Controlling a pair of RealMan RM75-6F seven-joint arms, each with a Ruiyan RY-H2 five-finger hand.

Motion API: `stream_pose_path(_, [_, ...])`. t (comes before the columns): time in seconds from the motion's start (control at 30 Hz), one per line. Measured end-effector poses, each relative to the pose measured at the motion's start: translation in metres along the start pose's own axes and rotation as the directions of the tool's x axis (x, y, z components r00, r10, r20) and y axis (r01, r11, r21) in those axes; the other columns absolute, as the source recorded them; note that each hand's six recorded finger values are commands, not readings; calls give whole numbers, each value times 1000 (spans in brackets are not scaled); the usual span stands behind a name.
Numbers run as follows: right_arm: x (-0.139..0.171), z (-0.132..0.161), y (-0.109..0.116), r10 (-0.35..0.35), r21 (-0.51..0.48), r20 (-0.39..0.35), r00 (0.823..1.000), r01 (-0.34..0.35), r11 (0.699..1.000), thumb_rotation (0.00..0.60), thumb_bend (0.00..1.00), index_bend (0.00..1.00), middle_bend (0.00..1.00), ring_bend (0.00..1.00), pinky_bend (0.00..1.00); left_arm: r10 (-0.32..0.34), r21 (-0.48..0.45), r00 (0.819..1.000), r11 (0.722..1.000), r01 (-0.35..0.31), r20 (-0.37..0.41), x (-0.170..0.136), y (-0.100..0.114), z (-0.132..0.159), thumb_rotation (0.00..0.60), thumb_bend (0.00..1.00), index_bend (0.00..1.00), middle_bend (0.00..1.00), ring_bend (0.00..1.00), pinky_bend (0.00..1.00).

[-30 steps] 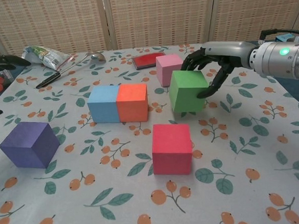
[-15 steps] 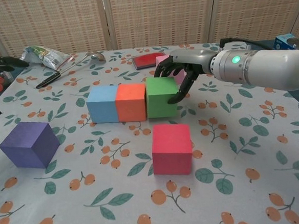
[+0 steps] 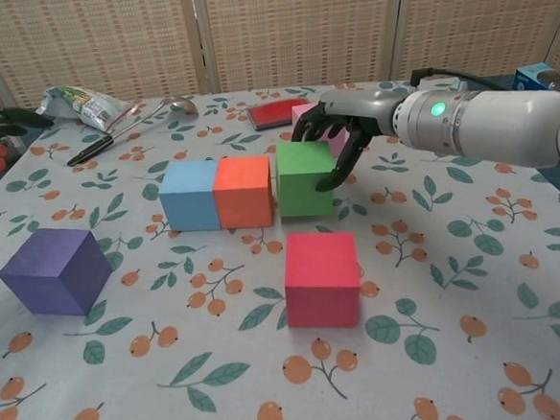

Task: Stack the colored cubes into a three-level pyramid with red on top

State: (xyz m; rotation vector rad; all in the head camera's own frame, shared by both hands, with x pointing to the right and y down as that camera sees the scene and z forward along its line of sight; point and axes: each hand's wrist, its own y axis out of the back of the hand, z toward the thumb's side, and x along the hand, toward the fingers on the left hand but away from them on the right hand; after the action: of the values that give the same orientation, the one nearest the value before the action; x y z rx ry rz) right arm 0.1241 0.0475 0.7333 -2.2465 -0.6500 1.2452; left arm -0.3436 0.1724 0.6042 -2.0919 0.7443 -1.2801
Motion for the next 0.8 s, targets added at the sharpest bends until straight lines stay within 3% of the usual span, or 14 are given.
stream_pose_path(0.8, [-11, 6, -9, 17, -4, 4, 1000, -17, 1000, 600, 82, 381, 364, 154, 154, -13, -15, 1000, 1000, 13, -1, 3, -2, -2, 600, 372, 42, 0, 0, 14])
